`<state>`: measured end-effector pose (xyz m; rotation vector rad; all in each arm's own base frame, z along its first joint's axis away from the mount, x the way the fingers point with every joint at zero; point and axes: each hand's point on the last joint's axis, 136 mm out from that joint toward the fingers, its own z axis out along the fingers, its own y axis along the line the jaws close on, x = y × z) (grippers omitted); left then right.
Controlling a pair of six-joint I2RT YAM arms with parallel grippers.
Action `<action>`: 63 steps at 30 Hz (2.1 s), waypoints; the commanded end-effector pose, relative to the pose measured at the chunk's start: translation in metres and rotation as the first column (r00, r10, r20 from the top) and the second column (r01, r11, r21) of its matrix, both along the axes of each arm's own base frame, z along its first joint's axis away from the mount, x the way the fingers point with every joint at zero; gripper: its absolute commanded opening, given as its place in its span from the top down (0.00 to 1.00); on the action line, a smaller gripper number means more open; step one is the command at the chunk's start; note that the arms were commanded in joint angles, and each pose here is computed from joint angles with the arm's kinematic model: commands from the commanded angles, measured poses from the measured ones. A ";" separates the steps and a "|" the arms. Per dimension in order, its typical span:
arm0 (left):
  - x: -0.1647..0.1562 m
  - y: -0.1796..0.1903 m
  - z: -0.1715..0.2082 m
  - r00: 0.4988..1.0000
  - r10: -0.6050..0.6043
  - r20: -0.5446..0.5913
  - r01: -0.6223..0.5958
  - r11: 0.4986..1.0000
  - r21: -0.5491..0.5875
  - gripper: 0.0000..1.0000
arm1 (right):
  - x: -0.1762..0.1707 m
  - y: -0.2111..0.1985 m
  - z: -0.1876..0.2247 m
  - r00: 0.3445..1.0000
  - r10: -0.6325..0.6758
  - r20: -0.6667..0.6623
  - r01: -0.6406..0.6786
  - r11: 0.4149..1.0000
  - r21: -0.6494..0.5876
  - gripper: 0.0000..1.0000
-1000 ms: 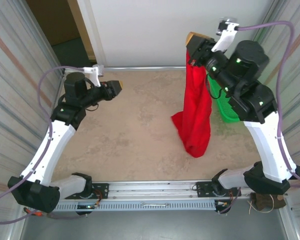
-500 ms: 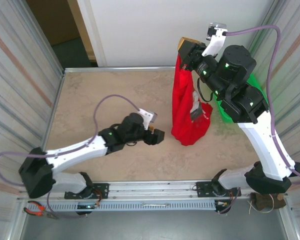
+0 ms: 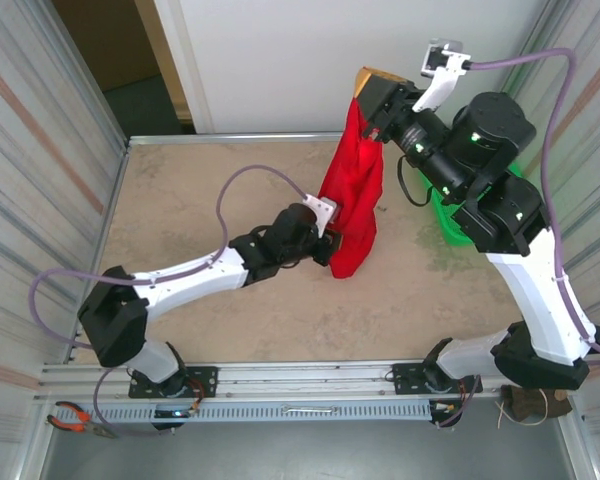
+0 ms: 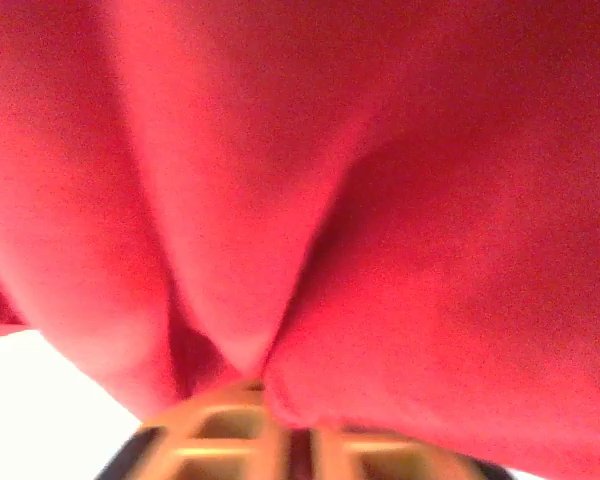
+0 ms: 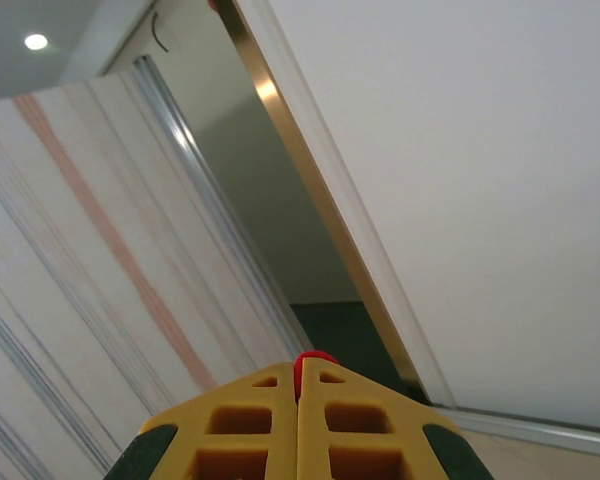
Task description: Fold the inside-out t-shirt
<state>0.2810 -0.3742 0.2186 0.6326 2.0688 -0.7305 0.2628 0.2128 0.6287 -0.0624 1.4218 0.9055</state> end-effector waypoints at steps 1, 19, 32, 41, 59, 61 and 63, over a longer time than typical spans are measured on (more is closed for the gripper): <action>-0.009 0.033 0.084 0.995 0.006 0.096 0.003 0.996 -0.088 1.00 | -0.021 -0.019 0.035 0.996 0.002 0.088 -0.009 0.997 0.077 1.00; -0.018 0.047 0.130 0.994 -0.093 -0.049 0.088 0.992 -0.086 1.00 | 0.096 -0.089 -0.279 0.786 -0.201 -0.585 0.279 0.959 0.045 1.00; 0.010 0.035 0.042 0.982 -0.012 -0.187 0.011 1.000 -0.007 0.26 | 0.090 -0.129 -0.403 0.562 -0.407 -0.720 0.265 0.913 -0.309 0.16; 0.017 0.093 -0.041 0.962 0.218 -0.162 -0.178 0.957 0.229 0.24 | 0.030 -0.058 -0.467 0.515 -0.301 -0.803 0.029 0.942 -0.334 0.19; 0.050 0.089 -0.139 0.922 0.265 -0.281 -0.157 0.922 0.354 0.26 | 0.027 0.014 -0.523 0.449 -0.315 -0.836 -0.099 0.912 -0.397 1.00; 0.050 0.082 -0.149 0.917 0.249 -0.313 -0.135 0.929 0.344 0.28 | 0.027 0.012 -0.514 0.463 -0.302 -0.834 -0.099 0.917 -0.386 1.00; 0.050 0.076 -0.156 0.912 0.237 -0.334 -0.122 0.935 0.332 0.35 | 0.026 0.010 -0.504 0.475 -0.278 -0.835 -0.104 0.924 -0.368 1.00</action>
